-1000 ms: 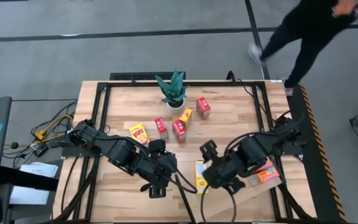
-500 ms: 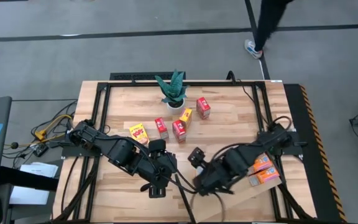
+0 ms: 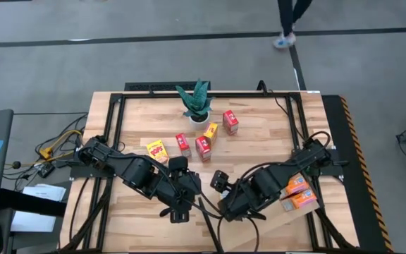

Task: Stack cereal on shelf
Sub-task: Put the bottom right yellow cereal box on the shelf

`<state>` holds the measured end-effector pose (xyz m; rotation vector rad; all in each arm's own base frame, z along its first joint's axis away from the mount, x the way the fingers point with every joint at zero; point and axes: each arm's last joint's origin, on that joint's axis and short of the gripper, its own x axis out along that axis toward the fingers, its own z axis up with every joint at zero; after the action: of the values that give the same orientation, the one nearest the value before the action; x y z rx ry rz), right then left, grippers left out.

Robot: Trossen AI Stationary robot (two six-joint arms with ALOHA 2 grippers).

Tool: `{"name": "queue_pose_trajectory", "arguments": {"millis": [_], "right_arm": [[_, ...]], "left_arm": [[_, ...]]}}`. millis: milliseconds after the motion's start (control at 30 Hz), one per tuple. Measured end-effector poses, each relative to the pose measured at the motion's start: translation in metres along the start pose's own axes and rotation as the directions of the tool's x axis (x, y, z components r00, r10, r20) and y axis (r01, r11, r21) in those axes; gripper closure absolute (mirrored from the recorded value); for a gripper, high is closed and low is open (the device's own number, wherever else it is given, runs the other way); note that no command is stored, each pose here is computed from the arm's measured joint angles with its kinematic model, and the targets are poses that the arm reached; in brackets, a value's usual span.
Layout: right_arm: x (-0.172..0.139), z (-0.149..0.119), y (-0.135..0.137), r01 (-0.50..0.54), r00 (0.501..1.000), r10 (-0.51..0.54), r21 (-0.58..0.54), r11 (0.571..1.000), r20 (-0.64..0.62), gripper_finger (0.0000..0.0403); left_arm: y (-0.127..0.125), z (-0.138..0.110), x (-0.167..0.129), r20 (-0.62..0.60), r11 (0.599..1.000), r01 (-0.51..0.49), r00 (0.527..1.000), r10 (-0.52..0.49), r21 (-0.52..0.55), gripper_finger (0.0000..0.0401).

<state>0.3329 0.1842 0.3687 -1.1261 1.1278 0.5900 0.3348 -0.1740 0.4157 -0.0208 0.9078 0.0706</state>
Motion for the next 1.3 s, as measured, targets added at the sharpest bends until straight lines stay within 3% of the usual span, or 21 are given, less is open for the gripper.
{"name": "queue_pose_trajectory", "arguments": {"millis": [467, 700, 1300], "right_arm": [[0.024, 0.005, 0.005, -0.034, 0.999, 0.031, -0.107, 0.994, -0.033, 0.006], [0.028, 0.006, 0.004, -0.004, 0.999, -0.002, -0.156, 0.988, -0.041, 0.0085], [0.027, 0.008, 0.006, 0.033, 0.996, -0.043, -0.14, 0.99, -0.072, 0.015]], "left_arm": [[0.0, 0.0, 0.0, 0.001, 1.0, -0.002, 1.0, 0.002, -0.027, 0.0166], [0.0, 0.0, 0.0, 0.001, 1.0, -0.001, 1.0, 0.001, -0.027, 0.0166], [0.0, 0.0, 0.0, 0.003, 1.0, -0.003, 1.0, 0.003, -0.024, 0.0166]]}}
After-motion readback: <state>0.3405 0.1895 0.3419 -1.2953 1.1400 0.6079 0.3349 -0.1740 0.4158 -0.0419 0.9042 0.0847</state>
